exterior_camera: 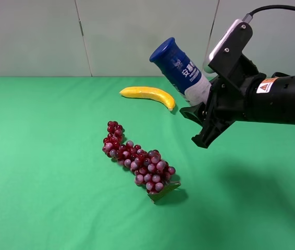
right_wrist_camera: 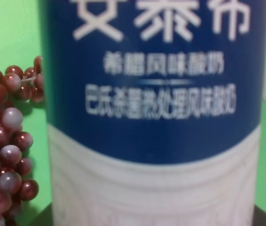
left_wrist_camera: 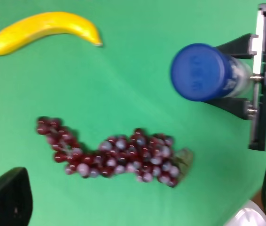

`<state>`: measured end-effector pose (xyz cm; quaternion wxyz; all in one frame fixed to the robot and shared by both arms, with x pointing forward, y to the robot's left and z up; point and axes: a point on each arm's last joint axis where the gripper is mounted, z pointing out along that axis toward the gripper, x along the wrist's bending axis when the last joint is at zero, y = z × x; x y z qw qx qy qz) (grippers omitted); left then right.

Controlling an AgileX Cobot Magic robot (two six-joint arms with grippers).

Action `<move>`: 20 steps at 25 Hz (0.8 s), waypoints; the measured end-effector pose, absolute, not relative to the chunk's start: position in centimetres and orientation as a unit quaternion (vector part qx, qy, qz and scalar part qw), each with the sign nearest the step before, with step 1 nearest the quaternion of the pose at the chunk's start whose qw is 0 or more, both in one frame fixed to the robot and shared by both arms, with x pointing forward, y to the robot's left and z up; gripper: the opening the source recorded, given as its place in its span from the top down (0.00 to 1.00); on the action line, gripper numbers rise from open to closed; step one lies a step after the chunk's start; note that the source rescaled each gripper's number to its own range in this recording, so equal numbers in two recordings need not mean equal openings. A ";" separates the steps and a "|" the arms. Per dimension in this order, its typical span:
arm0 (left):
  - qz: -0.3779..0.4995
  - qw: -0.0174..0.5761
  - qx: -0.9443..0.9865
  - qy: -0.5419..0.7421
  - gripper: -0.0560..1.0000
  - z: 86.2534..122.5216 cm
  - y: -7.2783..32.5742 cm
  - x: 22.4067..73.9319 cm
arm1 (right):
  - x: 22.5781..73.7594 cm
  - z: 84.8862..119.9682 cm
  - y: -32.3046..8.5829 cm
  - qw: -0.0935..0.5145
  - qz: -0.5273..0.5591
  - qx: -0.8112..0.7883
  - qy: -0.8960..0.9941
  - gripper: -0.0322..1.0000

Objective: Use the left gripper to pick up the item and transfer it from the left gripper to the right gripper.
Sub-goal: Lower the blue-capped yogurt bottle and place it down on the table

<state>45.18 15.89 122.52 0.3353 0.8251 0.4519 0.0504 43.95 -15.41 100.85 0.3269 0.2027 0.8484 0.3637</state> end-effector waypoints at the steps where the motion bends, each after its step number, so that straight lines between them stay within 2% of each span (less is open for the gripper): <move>1: 0.063 0.338 0.821 0.456 0.02 122.9 16.3 44.7 | 44.0 100.9 -15.4 0.327 0.364 0.203 0.848 0.97; 6: 0.111 0.362 0.801 0.464 0.02 125.2 18.6 41.9 | 43.9 100.8 -15.4 0.326 0.363 0.203 0.849 0.97; 10: 0.123 0.376 0.787 0.473 0.02 125.4 20.3 39.0 | 43.9 100.8 -15.4 0.326 0.363 0.203 0.849 0.97; 15: 0.128 0.362 0.787 0.483 0.02 123.1 22.4 35.7 | 43.9 100.8 -15.4 0.326 0.363 0.203 0.849 0.97; 20: 0.137 0.342 0.783 0.501 0.02 119.3 25.0 31.9 | 43.9 100.8 -15.4 0.325 0.364 0.205 0.848 0.97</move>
